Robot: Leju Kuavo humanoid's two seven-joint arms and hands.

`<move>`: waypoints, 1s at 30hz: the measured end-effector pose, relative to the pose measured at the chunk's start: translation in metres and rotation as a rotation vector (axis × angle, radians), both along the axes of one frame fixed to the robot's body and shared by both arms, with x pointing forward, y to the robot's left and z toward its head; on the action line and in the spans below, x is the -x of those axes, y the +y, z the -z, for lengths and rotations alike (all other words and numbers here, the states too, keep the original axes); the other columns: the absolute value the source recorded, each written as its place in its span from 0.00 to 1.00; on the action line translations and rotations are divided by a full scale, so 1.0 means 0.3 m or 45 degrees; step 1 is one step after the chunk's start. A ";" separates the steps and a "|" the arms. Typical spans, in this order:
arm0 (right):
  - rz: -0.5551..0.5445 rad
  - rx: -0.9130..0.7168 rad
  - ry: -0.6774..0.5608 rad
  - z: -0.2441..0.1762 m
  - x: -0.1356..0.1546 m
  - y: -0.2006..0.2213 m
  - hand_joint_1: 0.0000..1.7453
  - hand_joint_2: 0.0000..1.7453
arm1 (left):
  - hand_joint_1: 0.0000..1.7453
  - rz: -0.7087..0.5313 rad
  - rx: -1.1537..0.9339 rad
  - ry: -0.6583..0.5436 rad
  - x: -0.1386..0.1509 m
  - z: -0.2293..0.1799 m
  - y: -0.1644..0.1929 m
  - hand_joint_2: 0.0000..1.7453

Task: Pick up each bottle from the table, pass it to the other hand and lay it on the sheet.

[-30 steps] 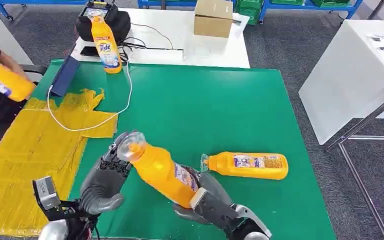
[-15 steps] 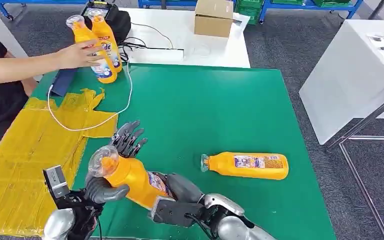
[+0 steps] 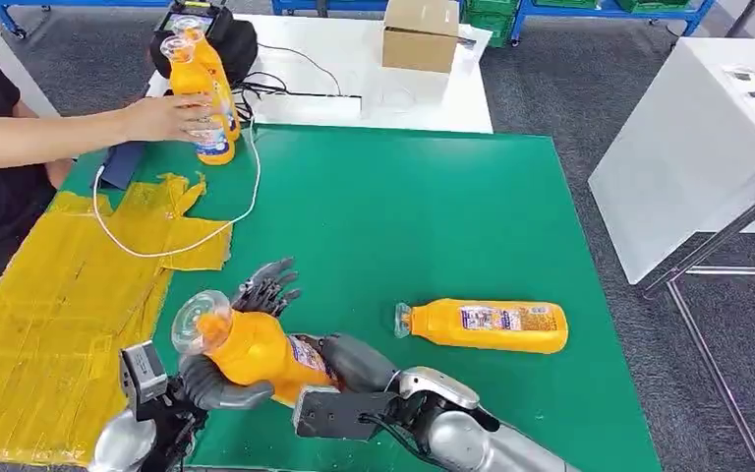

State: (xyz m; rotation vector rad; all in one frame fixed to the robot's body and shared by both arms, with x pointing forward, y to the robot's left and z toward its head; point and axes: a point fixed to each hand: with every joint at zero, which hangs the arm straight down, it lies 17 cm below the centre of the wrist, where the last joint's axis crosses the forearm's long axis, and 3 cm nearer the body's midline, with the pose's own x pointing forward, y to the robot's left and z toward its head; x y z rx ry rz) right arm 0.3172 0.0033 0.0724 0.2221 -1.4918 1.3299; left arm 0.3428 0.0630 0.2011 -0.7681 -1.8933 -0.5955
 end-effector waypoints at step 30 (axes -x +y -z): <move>0.149 0.056 -0.222 0.006 0.007 -0.074 0.00 1.00 | 1.00 -0.284 -0.299 -0.251 -0.053 0.074 0.059 1.00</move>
